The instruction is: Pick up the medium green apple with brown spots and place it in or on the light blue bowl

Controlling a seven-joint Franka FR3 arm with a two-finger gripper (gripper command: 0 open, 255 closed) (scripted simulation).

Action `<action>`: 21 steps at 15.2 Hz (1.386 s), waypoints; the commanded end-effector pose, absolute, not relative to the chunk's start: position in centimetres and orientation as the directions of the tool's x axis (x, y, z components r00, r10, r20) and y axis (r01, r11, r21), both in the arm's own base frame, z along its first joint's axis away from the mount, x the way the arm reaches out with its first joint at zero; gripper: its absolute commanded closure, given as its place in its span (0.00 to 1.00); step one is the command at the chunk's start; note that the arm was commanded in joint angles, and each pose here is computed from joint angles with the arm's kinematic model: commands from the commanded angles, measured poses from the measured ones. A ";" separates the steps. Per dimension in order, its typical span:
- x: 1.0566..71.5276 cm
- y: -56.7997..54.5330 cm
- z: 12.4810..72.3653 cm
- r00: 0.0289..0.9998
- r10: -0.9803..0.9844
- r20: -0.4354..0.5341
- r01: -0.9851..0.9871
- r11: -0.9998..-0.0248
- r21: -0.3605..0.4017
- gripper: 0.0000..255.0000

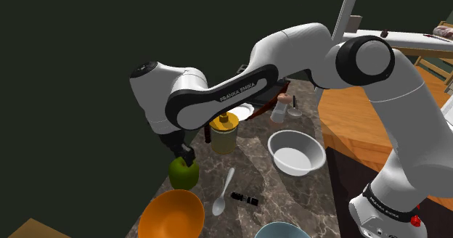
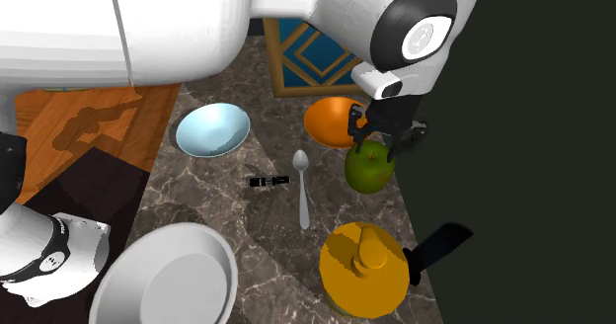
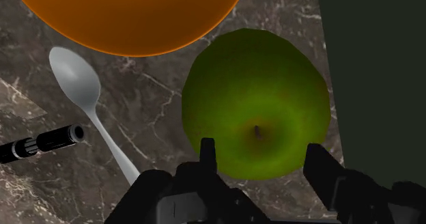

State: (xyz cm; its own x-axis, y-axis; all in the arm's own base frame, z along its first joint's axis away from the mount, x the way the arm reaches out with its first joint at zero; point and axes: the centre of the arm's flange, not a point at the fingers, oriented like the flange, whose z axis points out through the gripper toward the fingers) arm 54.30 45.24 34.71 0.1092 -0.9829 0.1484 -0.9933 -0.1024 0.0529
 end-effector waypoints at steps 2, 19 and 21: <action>54.3 45.2 34.7 0.109 -0.983 0.148 -0.993 -0.102 0.053 1.00; 54.3 45.2 40.0 0.109 -0.983 0.148 -0.993 -0.102 0.053 1.00; 54.3 45.2 41.0 0.109 -0.983 0.148 -0.993 -0.102 0.053 1.00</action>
State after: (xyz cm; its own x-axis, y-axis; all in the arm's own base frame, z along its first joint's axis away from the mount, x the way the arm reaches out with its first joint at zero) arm 54.28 45.18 40.40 0.1092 -0.9829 0.1486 -0.9933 -0.1024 0.0528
